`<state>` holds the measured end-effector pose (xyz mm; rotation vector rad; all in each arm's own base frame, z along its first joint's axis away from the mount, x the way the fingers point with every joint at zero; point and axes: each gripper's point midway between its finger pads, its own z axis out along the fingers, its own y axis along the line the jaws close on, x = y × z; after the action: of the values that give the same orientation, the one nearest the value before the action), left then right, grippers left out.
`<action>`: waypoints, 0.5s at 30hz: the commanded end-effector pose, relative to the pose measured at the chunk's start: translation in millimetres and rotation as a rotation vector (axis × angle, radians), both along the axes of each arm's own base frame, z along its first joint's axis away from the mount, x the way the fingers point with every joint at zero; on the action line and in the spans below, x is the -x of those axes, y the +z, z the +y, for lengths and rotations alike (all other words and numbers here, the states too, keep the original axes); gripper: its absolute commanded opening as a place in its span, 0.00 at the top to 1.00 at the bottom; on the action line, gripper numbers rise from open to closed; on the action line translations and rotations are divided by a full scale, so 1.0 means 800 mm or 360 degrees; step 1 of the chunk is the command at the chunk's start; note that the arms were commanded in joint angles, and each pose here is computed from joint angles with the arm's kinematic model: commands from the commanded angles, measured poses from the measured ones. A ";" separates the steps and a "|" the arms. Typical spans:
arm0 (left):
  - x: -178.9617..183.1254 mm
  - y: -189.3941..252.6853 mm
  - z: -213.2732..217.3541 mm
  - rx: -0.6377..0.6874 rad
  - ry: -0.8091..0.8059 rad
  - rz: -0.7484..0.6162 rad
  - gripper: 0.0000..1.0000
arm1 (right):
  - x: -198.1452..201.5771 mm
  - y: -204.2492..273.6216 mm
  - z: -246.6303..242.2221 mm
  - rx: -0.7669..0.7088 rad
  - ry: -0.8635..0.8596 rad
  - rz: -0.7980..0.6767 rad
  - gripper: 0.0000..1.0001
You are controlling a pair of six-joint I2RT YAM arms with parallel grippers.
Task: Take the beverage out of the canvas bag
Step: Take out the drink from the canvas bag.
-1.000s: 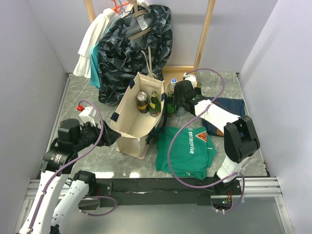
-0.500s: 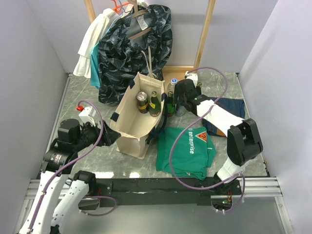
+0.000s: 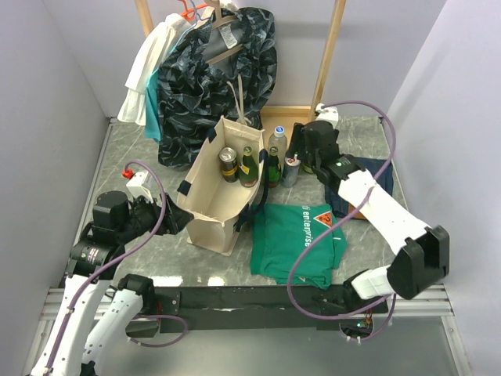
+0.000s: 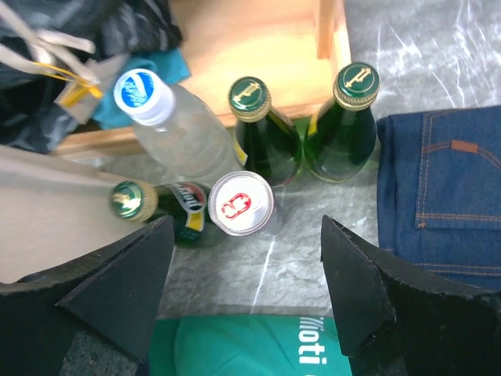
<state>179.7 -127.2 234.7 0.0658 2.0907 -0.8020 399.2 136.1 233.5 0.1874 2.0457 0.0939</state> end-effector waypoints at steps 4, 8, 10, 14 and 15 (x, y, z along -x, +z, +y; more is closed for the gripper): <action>0.000 0.005 0.000 0.0014 0.0005 -0.0025 0.24 | 0.022 0.090 0.018 -0.0151 0.0180 -0.0185 0.18; 0.000 0.005 0.000 0.0014 0.0005 -0.0025 0.24 | 0.032 0.111 0.043 -0.0203 0.0331 -0.0182 0.18; 0.000 0.005 0.000 0.0015 0.0009 -0.0024 0.24 | 0.039 0.126 0.060 -0.0206 0.0410 -0.0207 0.18; 0.000 0.005 0.000 0.0017 0.0010 -0.0025 0.24 | 0.057 0.140 0.100 -0.0171 0.0615 -0.0188 0.18; 0.000 0.004 0.000 0.0016 0.0010 -0.0020 0.24 | 0.056 0.145 0.110 -0.0152 0.0652 -0.0193 0.18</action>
<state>179.8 -127.1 234.8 0.0654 2.0900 -0.8019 368.4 193.1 320.6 -0.0207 1.9635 0.3723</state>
